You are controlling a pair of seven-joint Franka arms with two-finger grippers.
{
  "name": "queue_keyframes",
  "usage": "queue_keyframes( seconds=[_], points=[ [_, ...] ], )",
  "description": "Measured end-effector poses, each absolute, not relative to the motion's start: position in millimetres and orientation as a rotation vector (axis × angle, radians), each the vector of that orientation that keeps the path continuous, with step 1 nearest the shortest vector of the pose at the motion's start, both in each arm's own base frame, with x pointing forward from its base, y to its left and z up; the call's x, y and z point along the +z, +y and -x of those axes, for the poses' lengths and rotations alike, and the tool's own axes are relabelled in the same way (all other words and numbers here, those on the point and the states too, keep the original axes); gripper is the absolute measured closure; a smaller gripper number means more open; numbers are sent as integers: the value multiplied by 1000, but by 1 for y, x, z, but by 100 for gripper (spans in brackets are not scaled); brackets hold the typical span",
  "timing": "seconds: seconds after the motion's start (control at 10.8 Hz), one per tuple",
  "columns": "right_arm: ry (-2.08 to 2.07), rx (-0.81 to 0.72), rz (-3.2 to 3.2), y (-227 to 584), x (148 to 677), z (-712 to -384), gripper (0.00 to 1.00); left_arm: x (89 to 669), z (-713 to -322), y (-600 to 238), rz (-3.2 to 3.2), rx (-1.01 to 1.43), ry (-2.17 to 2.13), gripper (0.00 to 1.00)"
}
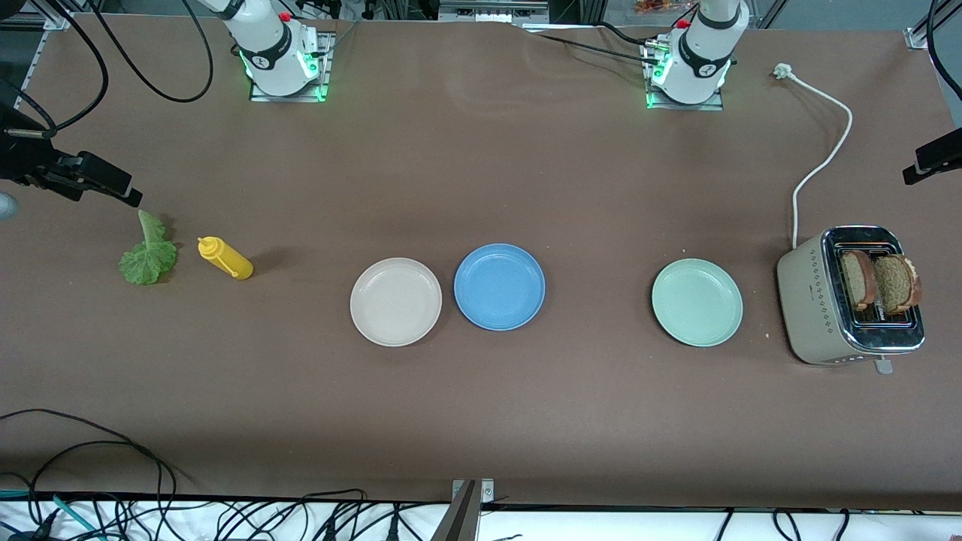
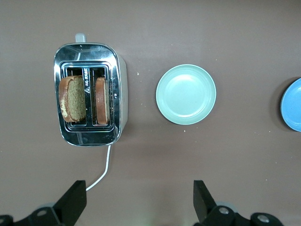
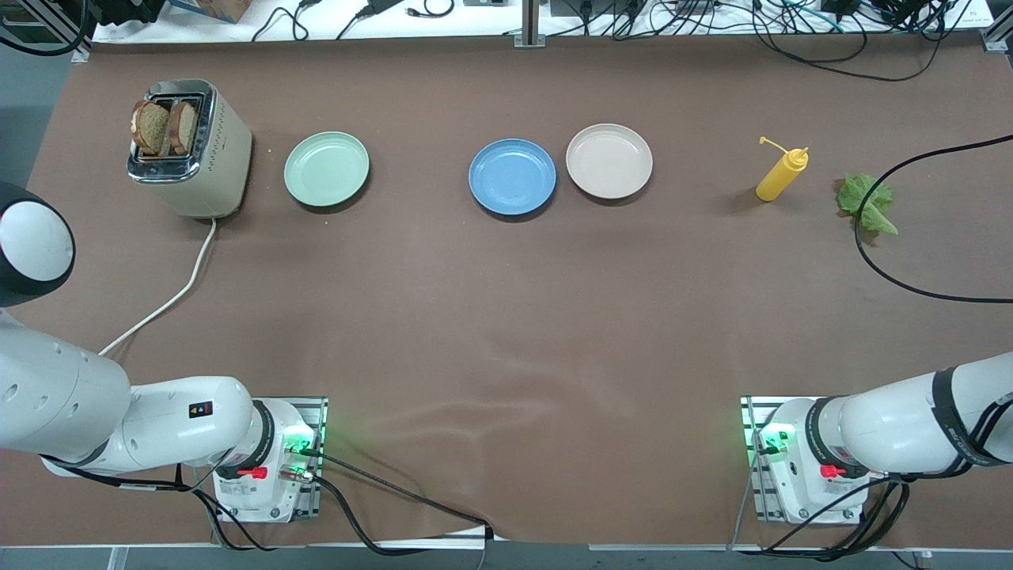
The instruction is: Make sandwich in blue plate with both arms
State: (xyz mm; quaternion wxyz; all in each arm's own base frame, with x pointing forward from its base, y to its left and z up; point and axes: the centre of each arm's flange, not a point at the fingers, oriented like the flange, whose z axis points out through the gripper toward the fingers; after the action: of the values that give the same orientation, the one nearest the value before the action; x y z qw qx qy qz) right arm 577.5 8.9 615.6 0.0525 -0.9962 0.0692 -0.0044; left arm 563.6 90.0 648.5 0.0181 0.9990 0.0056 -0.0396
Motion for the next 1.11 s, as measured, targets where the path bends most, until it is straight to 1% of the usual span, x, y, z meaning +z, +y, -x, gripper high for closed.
queue_keyframes(
  seconds=[1.11],
  points=[
    [209,-5,3030,9,615,-577,0,646,-565,90,-3102,-133,26,0]
  ],
)
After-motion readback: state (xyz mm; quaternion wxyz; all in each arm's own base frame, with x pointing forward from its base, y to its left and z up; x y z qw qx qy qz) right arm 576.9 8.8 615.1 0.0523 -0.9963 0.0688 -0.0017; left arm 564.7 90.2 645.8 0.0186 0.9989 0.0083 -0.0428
